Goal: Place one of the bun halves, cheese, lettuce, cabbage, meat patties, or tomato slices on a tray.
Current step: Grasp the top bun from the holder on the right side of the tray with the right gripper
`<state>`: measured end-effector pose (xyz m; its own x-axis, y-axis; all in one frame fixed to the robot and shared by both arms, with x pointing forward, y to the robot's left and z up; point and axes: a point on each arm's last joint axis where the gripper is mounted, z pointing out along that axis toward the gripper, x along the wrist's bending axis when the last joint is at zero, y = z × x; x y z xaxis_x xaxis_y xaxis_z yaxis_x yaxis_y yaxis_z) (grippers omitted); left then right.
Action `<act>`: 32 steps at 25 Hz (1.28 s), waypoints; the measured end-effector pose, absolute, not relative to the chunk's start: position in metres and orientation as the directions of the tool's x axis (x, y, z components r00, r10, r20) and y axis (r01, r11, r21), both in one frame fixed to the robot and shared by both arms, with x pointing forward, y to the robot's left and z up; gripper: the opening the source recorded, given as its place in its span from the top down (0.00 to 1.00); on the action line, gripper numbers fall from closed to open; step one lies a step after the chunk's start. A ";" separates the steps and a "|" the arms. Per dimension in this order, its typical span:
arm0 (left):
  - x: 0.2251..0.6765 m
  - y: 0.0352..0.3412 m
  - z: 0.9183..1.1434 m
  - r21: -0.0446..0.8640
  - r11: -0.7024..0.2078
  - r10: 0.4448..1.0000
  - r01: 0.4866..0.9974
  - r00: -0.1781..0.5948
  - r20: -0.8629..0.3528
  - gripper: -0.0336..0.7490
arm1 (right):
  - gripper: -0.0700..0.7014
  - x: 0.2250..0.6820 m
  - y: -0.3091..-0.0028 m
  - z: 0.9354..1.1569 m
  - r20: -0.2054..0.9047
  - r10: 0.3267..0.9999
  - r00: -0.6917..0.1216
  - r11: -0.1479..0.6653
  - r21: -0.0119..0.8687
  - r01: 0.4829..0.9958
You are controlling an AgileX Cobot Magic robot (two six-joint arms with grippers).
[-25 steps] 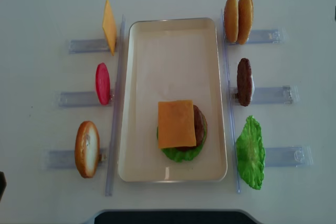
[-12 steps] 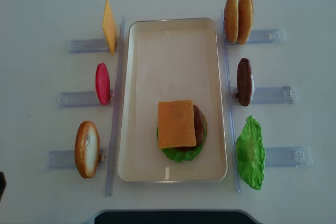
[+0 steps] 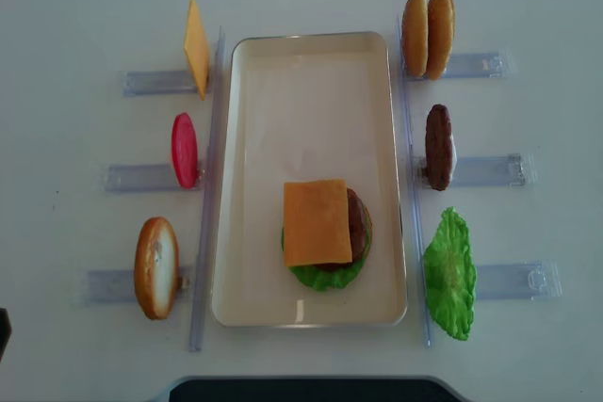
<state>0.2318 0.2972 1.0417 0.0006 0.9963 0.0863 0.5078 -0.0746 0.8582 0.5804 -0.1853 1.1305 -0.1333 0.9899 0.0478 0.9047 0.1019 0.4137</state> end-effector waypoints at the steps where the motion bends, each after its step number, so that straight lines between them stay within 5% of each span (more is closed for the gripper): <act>1: 0.232 0.297 1.042 0.858 -0.075 0.996 0.508 0.001 0.086 0.75 | 0.15 0.583 -0.179 1.131 0.050 0.988 -0.144 0.111 0.418 0.902; 10: 0.232 0.297 1.042 0.858 -0.075 0.996 0.508 0.001 0.086 0.75 | 0.15 0.601 -0.132 1.112 0.101 0.979 -0.178 0.126 0.384 0.915; 20: 0.232 0.297 1.042 0.858 -0.075 0.996 0.508 0.001 0.086 0.75 | 0.15 0.615 -0.120 1.078 0.136 0.981 -0.141 0.097 0.291 0.952; 32: 0.232 0.297 1.042 0.858 -0.075 0.996 0.508 0.001 0.086 0.75 | 0.15 0.623 -0.121 1.067 0.108 0.986 -0.128 0.091 0.296 0.951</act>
<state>0.2318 0.2972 1.0417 0.0006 0.9963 0.0863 0.5078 -0.0746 0.8582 0.6232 -0.1215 1.0671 -0.1281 0.9858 0.1084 0.9507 0.0909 0.2965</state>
